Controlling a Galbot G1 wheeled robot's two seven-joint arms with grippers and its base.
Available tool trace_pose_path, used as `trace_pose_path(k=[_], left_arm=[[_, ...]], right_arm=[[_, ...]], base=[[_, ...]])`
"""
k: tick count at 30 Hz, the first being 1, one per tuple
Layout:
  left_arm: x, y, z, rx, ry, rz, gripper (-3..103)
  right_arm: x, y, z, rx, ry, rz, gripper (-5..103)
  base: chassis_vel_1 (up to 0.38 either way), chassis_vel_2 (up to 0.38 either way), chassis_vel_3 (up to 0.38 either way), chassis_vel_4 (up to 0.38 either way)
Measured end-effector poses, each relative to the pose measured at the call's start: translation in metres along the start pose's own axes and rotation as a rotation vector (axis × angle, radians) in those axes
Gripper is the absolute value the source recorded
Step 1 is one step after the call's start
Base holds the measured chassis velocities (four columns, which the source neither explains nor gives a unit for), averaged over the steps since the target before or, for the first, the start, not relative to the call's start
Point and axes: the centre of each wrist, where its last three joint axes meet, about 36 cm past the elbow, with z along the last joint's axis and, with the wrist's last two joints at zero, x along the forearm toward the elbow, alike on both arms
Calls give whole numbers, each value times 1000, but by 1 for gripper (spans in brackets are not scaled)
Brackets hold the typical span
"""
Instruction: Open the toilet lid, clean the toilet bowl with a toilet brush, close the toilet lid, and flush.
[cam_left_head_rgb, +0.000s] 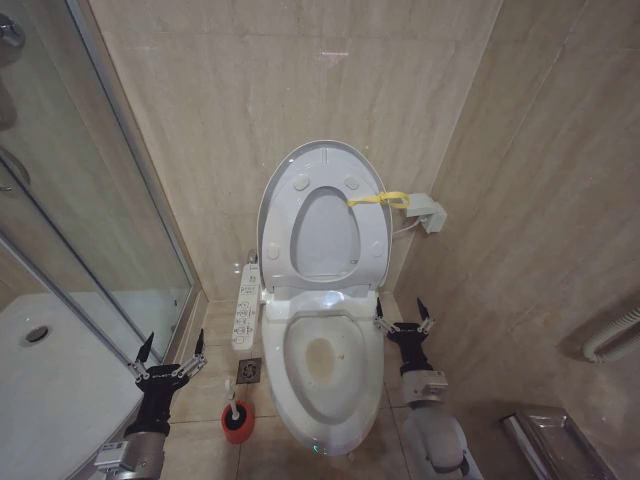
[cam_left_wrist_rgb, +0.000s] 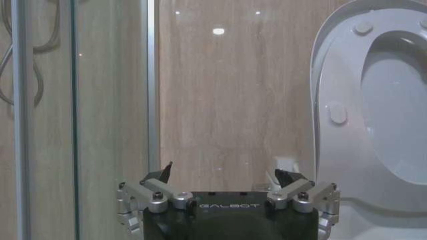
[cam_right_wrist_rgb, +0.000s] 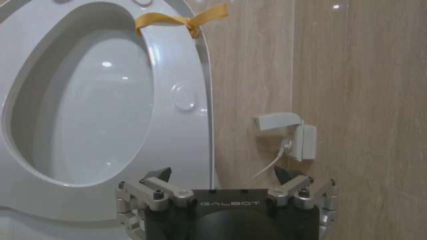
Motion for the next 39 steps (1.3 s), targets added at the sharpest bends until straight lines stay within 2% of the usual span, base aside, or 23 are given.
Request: trace_pose_path(k=[19,25,27,30,33,39], left_arm=[[0,0,0,0,0,0,100],[0,0,0,1,0,0,100],[0,0,0,1,0,0,100],[0,0,0,1,0,0,100],[0,0,0,1,0,0,100],[0,0,0,1,0,0,100]], right_arm=[[4,-2,0,3,5,4,100],[57,-43,-13,35,50,91,100],[64,-48,-16,40,55,102,100],[96,-72,-32,74,76,147,100],[105,-73,-41,69,51,140,100],[91,-54,-48,12,-20,83,100]], base=[[0,0,0,0],[0,0,0,0],[0,0,0,0],[0,0,0,0],[0,0,0,0],[0,0,0,0]])
